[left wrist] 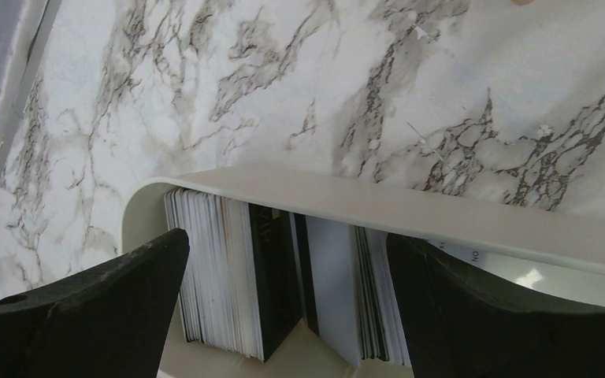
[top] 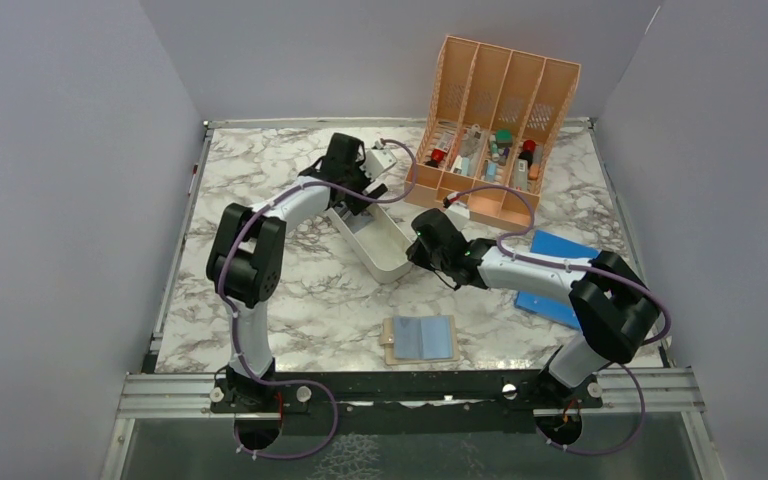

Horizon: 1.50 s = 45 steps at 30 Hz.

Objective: Put the credit cards into the card holder
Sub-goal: Pick up the credit card from the storage box.

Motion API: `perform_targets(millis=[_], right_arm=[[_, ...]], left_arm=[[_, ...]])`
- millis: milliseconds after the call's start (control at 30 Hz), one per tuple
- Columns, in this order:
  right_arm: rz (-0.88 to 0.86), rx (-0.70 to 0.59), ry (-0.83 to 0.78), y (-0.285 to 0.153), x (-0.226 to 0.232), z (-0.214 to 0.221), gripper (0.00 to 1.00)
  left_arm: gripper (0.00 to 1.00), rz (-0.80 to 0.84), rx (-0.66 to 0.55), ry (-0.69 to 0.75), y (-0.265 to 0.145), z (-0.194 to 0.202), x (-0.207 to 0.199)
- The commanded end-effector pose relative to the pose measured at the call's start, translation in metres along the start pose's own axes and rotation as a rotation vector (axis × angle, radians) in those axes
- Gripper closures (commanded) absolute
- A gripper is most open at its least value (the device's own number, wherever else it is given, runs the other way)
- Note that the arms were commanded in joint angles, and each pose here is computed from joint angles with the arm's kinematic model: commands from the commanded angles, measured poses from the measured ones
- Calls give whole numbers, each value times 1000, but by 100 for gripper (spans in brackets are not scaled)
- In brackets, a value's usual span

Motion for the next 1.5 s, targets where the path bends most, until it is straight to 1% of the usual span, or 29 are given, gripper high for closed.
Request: perform_targets(millis=[0,167,333,433,567,633,733,867,1000,1100,1200,1467], right_arm=[[4,42,-13,4,0,8,79],[1,40,-12,4,1,7,79],[-12,35,-8,1,3,4,79],[-15,35,-9,1,4,3,79],[-8,37,-13,1,2,4,79],[-3,36,-14,0,0,5,79],[-3,33,-13,0,-1,5,79],[1,34,-17,1,-1,5,79],[2,35,-17,1,-2,6,79],[3,38,-18,2,-2,7,79],[8,44,-20,3,-4,9,79],[10,50,-17,4,-5,11,79]], left_arm=[[1,-31,-8,15,-11,-8,-6],[1,-46,14,-3,-7,3,-11],[1,-130,67,39,3,23,-3],[1,-209,100,60,7,28,9],[2,-283,58,100,3,21,20],[5,-314,38,124,-2,16,27],[11,-326,41,152,-2,15,38],[27,-298,55,131,2,21,48],[38,-270,60,140,4,24,48],[39,-266,59,136,3,24,49],[40,-261,29,133,0,10,54],[40,-217,29,141,-7,2,56]])
Point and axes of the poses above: each gripper's point midway between its finger pads, its own y axis out along the fingers, its own x axis along the line the jaws close on, z = x × y, the point moved 3 cm from there along -y, back along the fingers, and after that the axes turned 7 degrees about -y, right-handed, at the moved point
